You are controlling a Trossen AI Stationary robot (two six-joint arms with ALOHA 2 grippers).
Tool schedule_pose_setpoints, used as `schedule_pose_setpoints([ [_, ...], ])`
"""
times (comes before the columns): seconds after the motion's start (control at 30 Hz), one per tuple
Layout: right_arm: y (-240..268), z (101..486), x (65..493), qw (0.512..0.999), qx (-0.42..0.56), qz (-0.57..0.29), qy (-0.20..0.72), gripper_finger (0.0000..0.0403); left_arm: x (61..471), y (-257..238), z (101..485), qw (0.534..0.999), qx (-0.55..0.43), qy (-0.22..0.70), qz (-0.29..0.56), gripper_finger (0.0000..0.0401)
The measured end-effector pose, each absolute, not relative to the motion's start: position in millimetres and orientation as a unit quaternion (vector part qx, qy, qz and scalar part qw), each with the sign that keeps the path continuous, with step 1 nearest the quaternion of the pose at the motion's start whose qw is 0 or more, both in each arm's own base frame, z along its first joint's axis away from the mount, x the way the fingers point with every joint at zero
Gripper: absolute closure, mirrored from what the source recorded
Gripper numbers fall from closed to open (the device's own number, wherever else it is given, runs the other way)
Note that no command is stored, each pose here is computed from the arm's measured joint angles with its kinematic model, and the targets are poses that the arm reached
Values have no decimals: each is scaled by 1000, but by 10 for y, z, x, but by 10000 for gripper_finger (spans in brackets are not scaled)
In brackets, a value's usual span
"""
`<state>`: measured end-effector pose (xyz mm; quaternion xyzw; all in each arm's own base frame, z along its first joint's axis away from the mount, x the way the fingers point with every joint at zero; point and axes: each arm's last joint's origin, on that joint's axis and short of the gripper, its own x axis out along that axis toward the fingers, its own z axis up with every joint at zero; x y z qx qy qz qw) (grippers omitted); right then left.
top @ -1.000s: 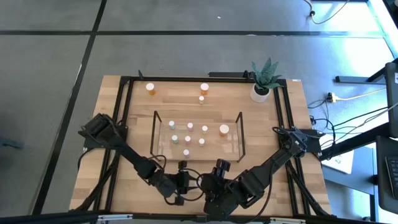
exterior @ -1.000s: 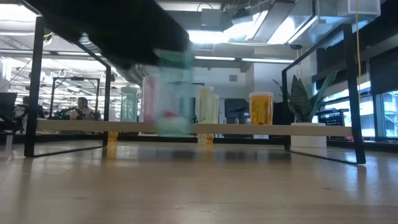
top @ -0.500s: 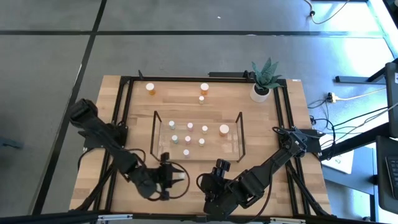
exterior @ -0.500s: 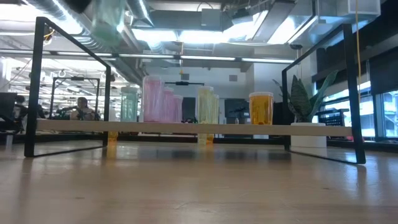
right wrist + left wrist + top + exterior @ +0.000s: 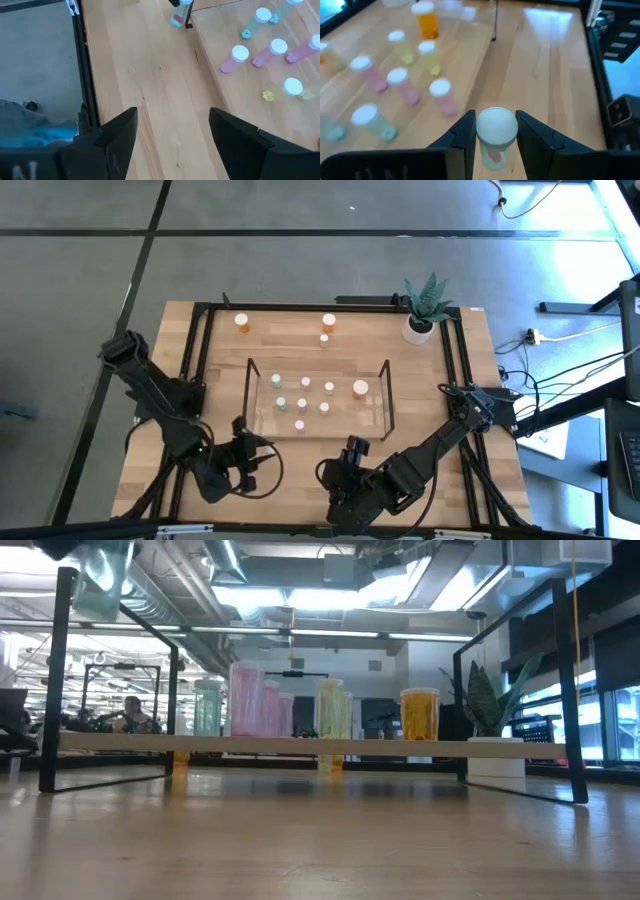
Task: Pick and place medicine bottles onto shelf by color
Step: Put the blue pill bottle on the shelf aligned with the other blue pill bottles
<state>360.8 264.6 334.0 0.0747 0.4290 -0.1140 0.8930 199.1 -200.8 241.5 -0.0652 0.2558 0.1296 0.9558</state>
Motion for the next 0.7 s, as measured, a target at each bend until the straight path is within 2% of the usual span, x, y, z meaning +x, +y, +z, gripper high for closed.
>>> schedule_pose_setpoints([
  [0.37,2673,3363,3643,902,80,-100,413,154,1616,-1993,2308,942,-93,249,204,295],
  [0.7,2668,3367,3647,905,77,-109,405,154,1713,-1922,2302,940,-89,241,227,295],
])
